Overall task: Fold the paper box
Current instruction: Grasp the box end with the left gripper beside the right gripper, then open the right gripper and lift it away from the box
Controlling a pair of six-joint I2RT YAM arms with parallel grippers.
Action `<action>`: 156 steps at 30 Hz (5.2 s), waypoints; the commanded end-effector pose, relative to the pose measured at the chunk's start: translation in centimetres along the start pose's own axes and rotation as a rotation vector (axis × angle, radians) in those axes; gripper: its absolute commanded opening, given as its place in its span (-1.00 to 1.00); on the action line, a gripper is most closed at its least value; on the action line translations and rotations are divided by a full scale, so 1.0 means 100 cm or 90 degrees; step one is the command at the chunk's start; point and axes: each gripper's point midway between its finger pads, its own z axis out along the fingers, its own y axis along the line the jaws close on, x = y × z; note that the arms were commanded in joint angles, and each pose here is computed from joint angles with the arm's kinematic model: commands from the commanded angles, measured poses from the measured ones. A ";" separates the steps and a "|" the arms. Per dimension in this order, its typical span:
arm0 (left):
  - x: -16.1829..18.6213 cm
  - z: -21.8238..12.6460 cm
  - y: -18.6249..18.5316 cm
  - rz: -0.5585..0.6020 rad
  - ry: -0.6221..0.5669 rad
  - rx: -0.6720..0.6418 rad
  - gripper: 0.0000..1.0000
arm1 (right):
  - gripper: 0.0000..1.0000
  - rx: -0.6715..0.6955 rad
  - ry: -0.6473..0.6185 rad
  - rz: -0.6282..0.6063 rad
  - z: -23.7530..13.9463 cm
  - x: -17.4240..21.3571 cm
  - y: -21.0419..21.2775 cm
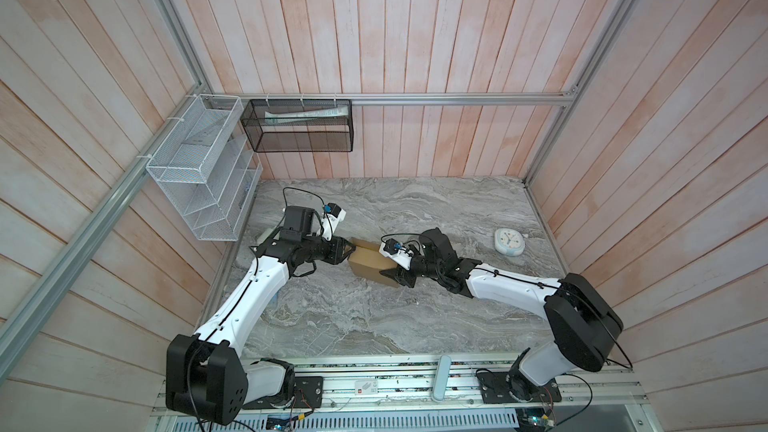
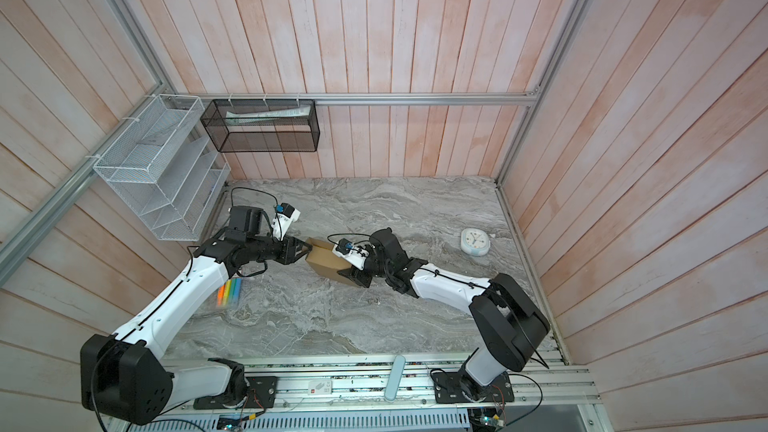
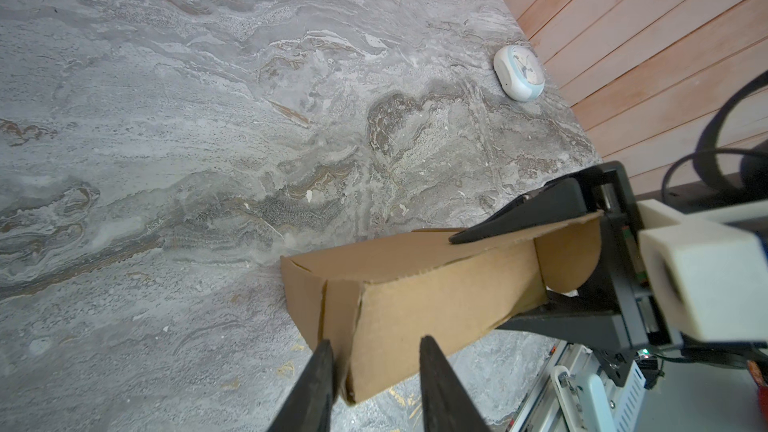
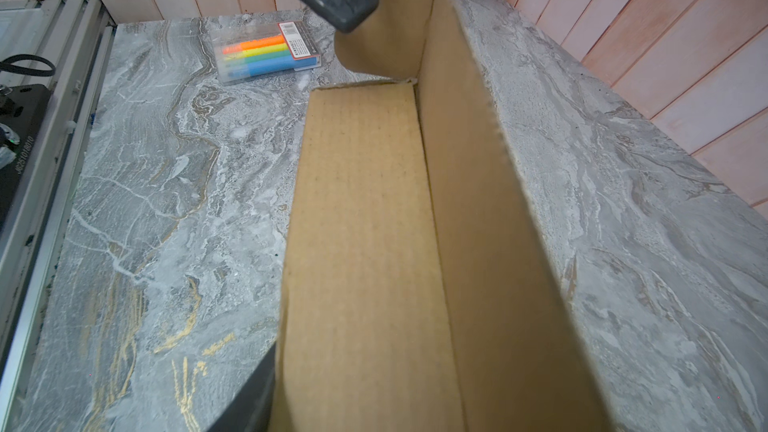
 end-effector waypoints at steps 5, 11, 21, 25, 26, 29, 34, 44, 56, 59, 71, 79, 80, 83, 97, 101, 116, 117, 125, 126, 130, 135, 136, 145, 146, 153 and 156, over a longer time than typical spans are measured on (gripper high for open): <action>0.004 -0.004 -0.005 0.008 -0.002 -0.014 -0.38 | -0.07 0.001 -0.007 0.004 0.002 -0.010 -0.006; 0.001 -0.007 -0.009 0.012 -0.013 -0.019 -0.45 | -0.08 -0.001 -0.006 0.008 0.003 -0.009 -0.005; 0.001 -0.006 -0.009 0.006 -0.018 -0.023 -0.57 | -0.09 -0.003 -0.002 0.010 0.005 -0.010 -0.006; 0.000 -0.005 -0.009 0.002 -0.021 -0.024 -0.60 | -0.09 -0.005 -0.003 0.010 0.005 -0.011 -0.006; 0.000 -0.005 -0.008 0.001 -0.023 -0.025 -0.60 | -0.09 -0.005 -0.004 0.010 0.004 -0.011 -0.006; 0.000 -0.004 -0.006 -0.002 -0.026 -0.029 -0.63 | -0.10 -0.006 -0.001 0.011 0.005 -0.010 -0.006; 0.000 -0.001 -0.004 -0.005 -0.029 -0.033 -0.67 | -0.10 -0.008 0.000 0.011 0.006 -0.008 -0.005; -0.003 0.000 -0.001 -0.023 -0.043 -0.040 -0.79 | -0.10 -0.009 0.001 0.012 0.006 -0.008 -0.005; 0.004 0.001 0.006 -0.024 -0.041 -0.063 -0.86 | -0.11 -0.011 0.002 0.011 0.005 -0.009 -0.005; 0.007 0.002 0.010 -0.021 -0.036 -0.077 -0.89 | -0.11 -0.016 0.005 0.014 0.007 -0.008 -0.004; 0.016 0.003 0.022 -0.015 -0.031 -0.112 -0.95 | -0.10 -0.031 0.011 0.015 0.011 -0.008 -0.002; 0.018 0.004 0.025 -0.015 -0.032 -0.123 -0.97 | -0.02 -0.031 0.011 0.013 0.010 -0.009 -0.002; 0.018 0.003 0.025 -0.014 -0.032 -0.123 -0.97 | 0.00 -0.031 0.009 0.011 0.009 -0.010 -0.002; 0.019 0.004 0.025 -0.013 -0.032 -0.126 -0.98 | 0.06 -0.029 0.007 0.010 0.008 -0.011 -0.002; 0.019 0.005 0.024 -0.011 -0.034 -0.123 -0.99 | 0.32 -0.001 -0.009 0.001 0.001 -0.015 -0.007; 0.020 0.005 0.024 -0.011 -0.034 -0.122 -0.99 | 0.36 0.007 -0.014 0.001 -0.001 -0.019 -0.008; 0.020 0.005 0.023 -0.010 -0.035 -0.121 -1.00 | 0.49 0.065 -0.043 0.010 -0.020 -0.034 -0.019; 0.021 0.006 0.024 -0.010 -0.035 -0.121 -0.99 | 0.49 0.071 -0.045 0.011 -0.022 -0.036 -0.020; 0.019 0.005 0.022 -0.008 -0.039 -0.117 -0.99 | 0.50 0.109 -0.071 0.023 -0.042 -0.050 -0.025; 0.019 0.005 0.021 -0.008 -0.039 -0.115 -0.99 | 0.50 0.113 -0.076 0.026 -0.044 -0.053 -0.025; 0.019 0.005 0.021 -0.009 -0.040 -0.113 -0.99 | 0.50 0.133 -0.090 0.047 -0.055 -0.062 -0.028; 0.018 0.005 0.020 -0.008 -0.042 -0.111 -1.00 | 0.45 0.168 -0.093 0.094 -0.067 -0.073 -0.034; 0.017 0.005 0.020 -0.008 -0.042 -0.111 -1.00 | 0.43 0.177 -0.090 0.108 -0.069 -0.076 -0.035; 0.017 0.005 0.020 -0.009 -0.043 -0.112 -1.00 | 0.30 0.275 -0.043 0.254 -0.086 -0.094 -0.048; 0.016 0.004 0.020 -0.009 -0.044 -0.111 -1.00 | 0.30 0.278 -0.030 0.266 -0.086 -0.093 -0.047; 0.016 0.004 0.019 -0.009 -0.044 -0.111 -1.00 | 0.19 0.278 0.028 0.339 -0.078 -0.086 -0.039; 0.016 0.003 0.019 -0.009 -0.045 -0.111 -1.00 | 0.06 0.277 0.045 0.378 -0.076 -0.079 -0.037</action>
